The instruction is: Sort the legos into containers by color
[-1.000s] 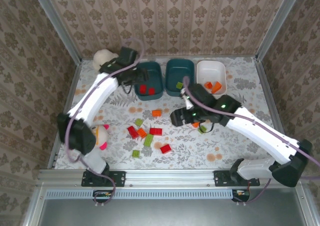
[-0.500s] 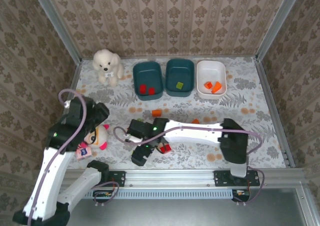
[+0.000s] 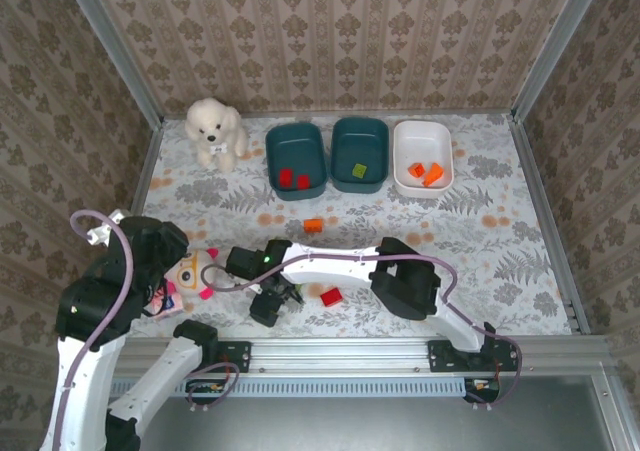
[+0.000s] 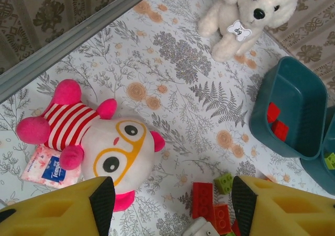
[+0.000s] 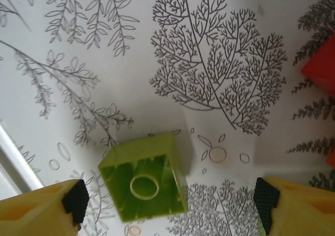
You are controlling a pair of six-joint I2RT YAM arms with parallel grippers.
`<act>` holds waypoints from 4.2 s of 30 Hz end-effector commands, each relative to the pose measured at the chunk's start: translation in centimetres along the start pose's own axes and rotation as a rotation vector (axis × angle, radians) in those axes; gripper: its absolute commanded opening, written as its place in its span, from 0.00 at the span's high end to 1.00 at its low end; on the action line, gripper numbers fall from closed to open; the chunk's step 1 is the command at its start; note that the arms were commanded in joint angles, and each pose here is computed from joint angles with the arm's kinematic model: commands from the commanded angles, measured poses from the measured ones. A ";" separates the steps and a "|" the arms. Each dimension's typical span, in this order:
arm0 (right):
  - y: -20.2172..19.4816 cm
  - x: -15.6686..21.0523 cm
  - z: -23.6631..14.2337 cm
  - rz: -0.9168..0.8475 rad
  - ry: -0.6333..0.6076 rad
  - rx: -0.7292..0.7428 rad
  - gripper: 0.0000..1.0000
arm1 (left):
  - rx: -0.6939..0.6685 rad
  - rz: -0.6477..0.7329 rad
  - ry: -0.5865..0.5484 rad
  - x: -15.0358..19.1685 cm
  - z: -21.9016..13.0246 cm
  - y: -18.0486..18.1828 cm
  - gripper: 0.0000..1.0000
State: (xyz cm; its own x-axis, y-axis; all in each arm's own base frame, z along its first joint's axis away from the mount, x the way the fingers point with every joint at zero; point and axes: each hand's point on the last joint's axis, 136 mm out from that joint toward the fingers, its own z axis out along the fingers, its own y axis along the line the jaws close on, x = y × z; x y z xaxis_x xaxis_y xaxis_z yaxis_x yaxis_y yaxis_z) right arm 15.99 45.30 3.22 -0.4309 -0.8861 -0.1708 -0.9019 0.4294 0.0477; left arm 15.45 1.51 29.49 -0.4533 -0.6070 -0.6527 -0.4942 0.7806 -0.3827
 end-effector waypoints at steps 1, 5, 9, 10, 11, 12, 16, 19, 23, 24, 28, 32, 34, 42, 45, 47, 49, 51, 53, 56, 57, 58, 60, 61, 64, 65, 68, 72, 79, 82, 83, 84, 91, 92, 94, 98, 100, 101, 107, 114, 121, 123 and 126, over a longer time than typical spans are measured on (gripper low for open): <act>-0.2 0.3 0.7 -0.027 0.046 0.040 0.22 | -0.038 -0.003 -0.003 0.1 -0.3 1.1 0.36; 0.2 0.4 1.2 -0.029 0.059 0.034 0.33 | -0.026 0.002 0.001 0.1 -0.2 0.7 0.36; 0.4 0.7 1.6 -0.029 0.063 0.043 0.45 | -0.019 0.009 0.011 0.3 0.2 0.4 0.37; 0.4 0.7 1.7 -0.028 0.064 0.049 0.48 | -0.017 0.011 0.016 0.4 0.4 0.3 0.37; 0.3 0.7 1.9 -0.028 0.066 0.050 0.51 | -0.016 0.011 0.021 0.5 0.5 0.2 0.37; 0.2 0.7 1.8 -0.028 0.063 0.056 0.54 | -0.011 0.014 0.025 0.6 0.6 0.0 0.37; -0.5 -0.2 0.2 -0.003 0.013 0.090 0.67 | 0.022 0.033 0.042 1.0 1.2 -0.9 0.37; -1.8 -1.4 -3.7 0.069 -0.089 0.097 0.69 | 0.060 0.060 0.057 1.2 1.6 -1.9 0.37; -7.3 -1.7 -10.4 0.270 -0.234 0.124 0.71 | 0.144 0.106 0.105 2.1 2.7 -4.3 0.36; -9.0 -1.4 -11.6 0.324 -0.262 0.130 0.71 | 0.162 0.116 0.123 2.4 3.1 -5.0 0.36; -18.1 0.7 -15.7 0.579 -0.350 0.191 0.71 | 0.251 0.150 0.201 4.0 4.9 -8.0 0.36; -27.0 3.4 -16.9 0.809 -0.362 0.276 0.72 | 0.312 0.198 0.309 6.2 7.4 -11.2 0.36; -30.8 4.4 -16.8 0.901 -0.347 0.319 0.71 | 0.338 0.231 0.347 7.2 8.4 -12.7 0.36; -39.1 3.3 -12.3 1.067 -0.311 0.236 0.68 | 0.353 0.336 0.455 10.5 11.5 -16.6 0.36; -40.1 3.3 -9.9 1.105 -0.273 0.188 0.68 | 0.342 0.339 0.483 11.4 12.6 -16.7 0.36; -40.4 3.3 -8.6 1.136 -0.262 0.155 0.68 | 0.344 0.339 0.502 12.1 13.1 -16.8 0.36; -40.5 3.3 -7.2 1.167 -0.248 0.109 0.66 | 0.338 0.342 0.523 12.7 13.5 -16.8 0.36; -40.3 3.6 -6.2 1.190 -0.225 0.087 0.66 | 0.331 0.348 0.530 12.9 13.7 -16.7 0.36; -40.0 3.6 -5.6 1.199 -0.215 0.067 0.66 | 0.324 0.351 0.533 13.0 13.9 -16.6 0.36; -39.7 3.6 -5.2 1.200 -0.205 0.063 0.65 | 0.317 0.357 0.539 13.2 14.3 -16.6 0.36; -39.7 3.5 -5.1 1.200 -0.208 0.063 0.65 | 0.317 0.358 0.541 13.3 14.3 -16.7 0.36; -39.6 3.5 -5.1 1.199 -0.209 0.061 0.64 | 0.317 0.358 0.542 13.3 14.4 -16.7 0.36; -39.6 3.5 -5.1 1.202 -0.208 0.060 0.60 | 0.315 0.357 0.546 13.4 14.5 -16.8 0.36; -39.6 3.5 -5.0 1.203 -0.205 0.059 0.56 | 0.315 0.358 0.546 13.4 14.5 -16.7 0.36; -39.5 3.7 -4.8 1.207 -0.193 0.059 0.43 | 0.312 0.359 0.548 13.5 14.6 -16.6 0.36; -39.5 3.7 -5.0 1.204 -0.195 0.062 0.40 | 0.310 0.358 0.548 13.5 14.6 -16.6 0.36; -39.8 3.3 -7.0 1.188 -0.238 0.086 0.37 | 0.289 0.357 0.556 13.6 14.5 -16.0 0.36; -40.2 1.8 -12.0 1.147 -0.357 0.122 0.36 | 0.241 0.346 0.564 13.6 14.2 -14.7 0.36; -37.3 -0.7 -23.4 0.974 -0.640 0.208 0.36 | 0.102 0.257 0.649 15.4 14.4 -10.9 0.37; -33.7 -0.7 -26.5 0.893 -0.770 0.191 0.36 | 0.075 0.203 0.686 16.8 14.6 -10.1 0.37; -32.2 -0.3 -27.3 0.872 -0.818 0.177 0.35 | 0.070 0.187 0.701 17.4 14.6 -9.9 0.37; -30.9 0.0 -27.9 0.852 -0.859 0.161 0.35 | 0.076 0.178 0.709 17.8 14.7 -10.0 0.37; -21.6 7.9 -24.8 0.847 -0.814 0.068 0.35 | 0.331 0.588 0.854 24.0 11.4 -14.4 0.38; -20.6 9.6 -24.4 0.872 -0.811 0.053 0.34 | 0.360 0.716 0.869 25.3 10.5 -14.4 0.38; -19.2 12.7 -24.2 0.936 -0.835 0.025 0.27 | 0.390 0.953 0.864 27.4 9.2 -13.8 0.36; -16.6 17.5 -24.7 0.996 -0.913 -0.029 0.19 | 0.454 1.228 0.867 31.1 8.3 -12.8 0.32; -15.6 19.5 -25.0 1.014 -0.915 -0.040 0.16 | 0.453 1.278 0.871 32.1 8.6 -13.0 0.29; -15.2 20.3 -25.2 1.018 -0.918 -0.042 0.14 | 0.448 1.297 0.876 32.5 8.7 -13.2 0.28; -14.1 23.7 -26.4 1.069 -0.931 -0.020 0.05 | 0.447 1.458 0.911 35.4 8.7 -14.5 0.22; -14.1 24.5 -27.4 1.087 -0.959 -0.007 0.04 | 0.413 1.554 0.964 37.1 9.3 -13.5 0.21; -14.2 24.9 -27.4 1.098 -0.963 0.008 0.04 | 0.396 1.625 0.994 38.8 9.7 -12.9 0.27; -14.2 24.8 -27.3 1.103 -0.964 0.002 0.04 | 0.383 1.626 0.997 39.2 10.1 -12.8 0.33; -14.2 24.6 -27.0 1.109 -0.959 -0.009 0.04 | 0.376 1.615 0.990 39.4 10.4 -12.9 0.44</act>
State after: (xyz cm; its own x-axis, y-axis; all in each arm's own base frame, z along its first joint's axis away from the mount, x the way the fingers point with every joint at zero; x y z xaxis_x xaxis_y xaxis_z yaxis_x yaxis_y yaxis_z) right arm 17.24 13.06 24.48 -0.7181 0.3154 -0.6203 -0.1523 0.7986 0.5823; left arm 11.44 -30.66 1.71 -0.5178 0.8553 0.0165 0.8511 0.5170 -0.0914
